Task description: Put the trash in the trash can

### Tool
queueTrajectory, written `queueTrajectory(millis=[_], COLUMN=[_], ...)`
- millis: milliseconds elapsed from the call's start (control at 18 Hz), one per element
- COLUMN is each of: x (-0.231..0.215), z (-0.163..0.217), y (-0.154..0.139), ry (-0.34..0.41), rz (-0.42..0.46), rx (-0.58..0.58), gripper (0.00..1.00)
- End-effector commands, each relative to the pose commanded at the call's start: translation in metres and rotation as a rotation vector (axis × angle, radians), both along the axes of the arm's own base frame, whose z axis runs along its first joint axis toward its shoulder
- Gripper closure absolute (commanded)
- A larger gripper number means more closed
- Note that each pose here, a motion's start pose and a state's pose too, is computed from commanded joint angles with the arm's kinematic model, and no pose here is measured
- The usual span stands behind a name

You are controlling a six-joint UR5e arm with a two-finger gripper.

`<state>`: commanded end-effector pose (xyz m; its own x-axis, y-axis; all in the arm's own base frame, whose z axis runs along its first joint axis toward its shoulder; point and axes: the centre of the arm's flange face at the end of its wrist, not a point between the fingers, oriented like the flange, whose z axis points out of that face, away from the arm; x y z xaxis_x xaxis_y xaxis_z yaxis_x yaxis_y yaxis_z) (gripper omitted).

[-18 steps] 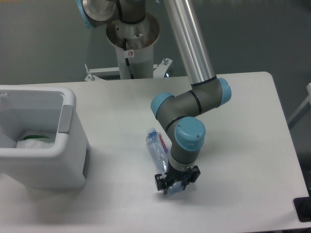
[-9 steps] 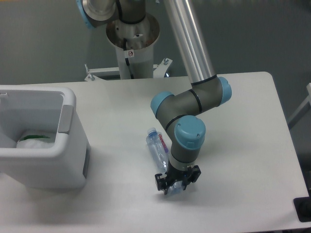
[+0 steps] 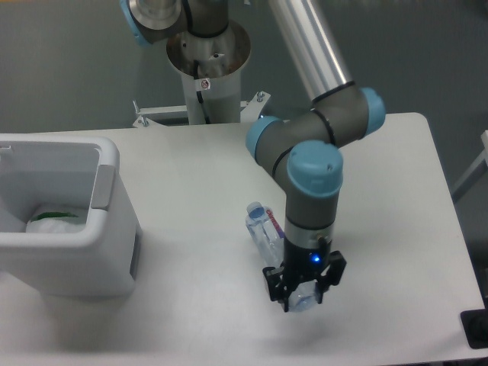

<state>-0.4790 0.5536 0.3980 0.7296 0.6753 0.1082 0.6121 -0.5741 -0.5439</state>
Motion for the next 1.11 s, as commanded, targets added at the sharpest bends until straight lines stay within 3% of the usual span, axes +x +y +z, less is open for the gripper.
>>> queueTrajectory(millis=[333, 778, 1111], x=[0.028, 0.151, 0.215], z=[0.106, 0.213, 0.249], y=[-0.008, 0.012, 0.01], ry=[0.092, 0.205, 0.244], rz=[0.072, -0.076, -0.167], rx=[0.162, 0.286, 0.33], gripper=[0.34, 0.37, 0.37])
